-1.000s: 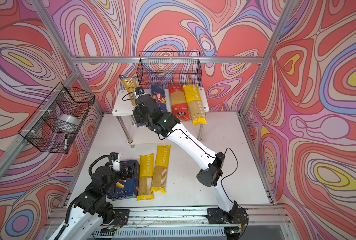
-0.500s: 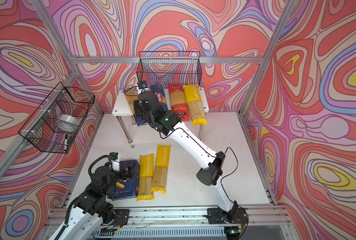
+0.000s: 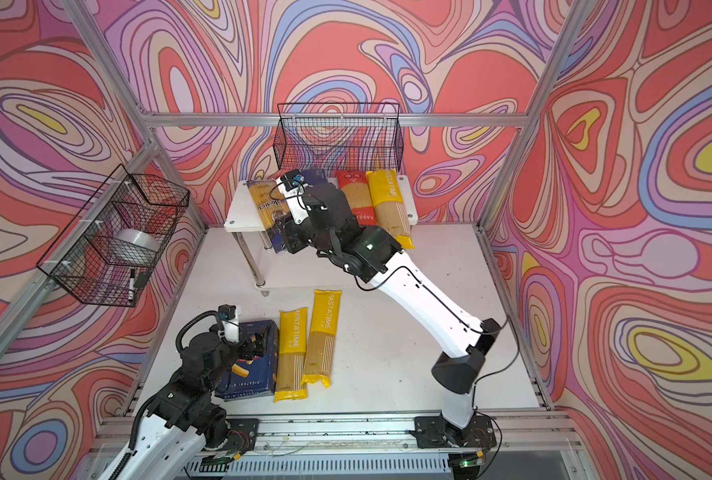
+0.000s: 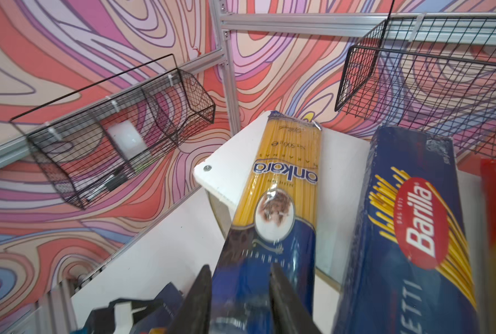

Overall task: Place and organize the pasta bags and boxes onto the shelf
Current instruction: 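Lower the ankara bag onto the shelf beside the blue Barilla box, then open the right gripper and draw it back from the ankara bag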

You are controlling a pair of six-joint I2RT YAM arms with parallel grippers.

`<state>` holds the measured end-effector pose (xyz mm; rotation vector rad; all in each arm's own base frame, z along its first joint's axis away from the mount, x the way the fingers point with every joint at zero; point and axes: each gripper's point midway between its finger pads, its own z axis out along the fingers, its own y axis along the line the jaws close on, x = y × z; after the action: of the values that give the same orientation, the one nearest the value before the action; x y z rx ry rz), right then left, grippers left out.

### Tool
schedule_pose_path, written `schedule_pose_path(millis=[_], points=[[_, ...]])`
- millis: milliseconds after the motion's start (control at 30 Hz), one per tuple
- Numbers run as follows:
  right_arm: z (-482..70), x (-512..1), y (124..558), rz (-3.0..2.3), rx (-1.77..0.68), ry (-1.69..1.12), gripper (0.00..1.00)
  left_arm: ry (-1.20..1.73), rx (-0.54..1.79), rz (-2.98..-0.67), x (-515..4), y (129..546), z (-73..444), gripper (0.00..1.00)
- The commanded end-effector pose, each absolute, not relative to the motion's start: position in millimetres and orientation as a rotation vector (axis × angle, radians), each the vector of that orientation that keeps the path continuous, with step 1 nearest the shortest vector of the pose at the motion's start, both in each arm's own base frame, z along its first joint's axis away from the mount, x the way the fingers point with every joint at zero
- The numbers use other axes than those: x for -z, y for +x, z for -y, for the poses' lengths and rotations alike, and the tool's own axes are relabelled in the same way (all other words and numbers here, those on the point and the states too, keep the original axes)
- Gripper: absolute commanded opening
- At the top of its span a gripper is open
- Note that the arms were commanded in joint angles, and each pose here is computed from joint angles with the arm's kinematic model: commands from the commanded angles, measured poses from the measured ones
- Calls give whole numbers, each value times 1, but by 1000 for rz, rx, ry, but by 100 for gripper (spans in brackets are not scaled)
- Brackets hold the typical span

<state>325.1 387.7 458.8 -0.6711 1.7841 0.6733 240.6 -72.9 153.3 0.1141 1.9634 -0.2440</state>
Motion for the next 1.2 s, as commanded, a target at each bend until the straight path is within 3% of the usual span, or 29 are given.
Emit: schedule_pose_path(millis=[0, 300, 433, 1167], points=[[-376, -447, 292, -1808, -707, -800, 33, 120, 254, -1952, -159, 243, 76, 100], [-360, -410, 277, -1858, -718, -797, 19, 114, 250, -1943, -160, 242, 74, 100], [-368, -401, 280, -1856, -741, -799, 9, 116, 249, -1952, -159, 243, 75, 100], [-397, -391, 314, -1846, -688, -775, 3, 117, 251, -1948, -160, 242, 75, 100]])
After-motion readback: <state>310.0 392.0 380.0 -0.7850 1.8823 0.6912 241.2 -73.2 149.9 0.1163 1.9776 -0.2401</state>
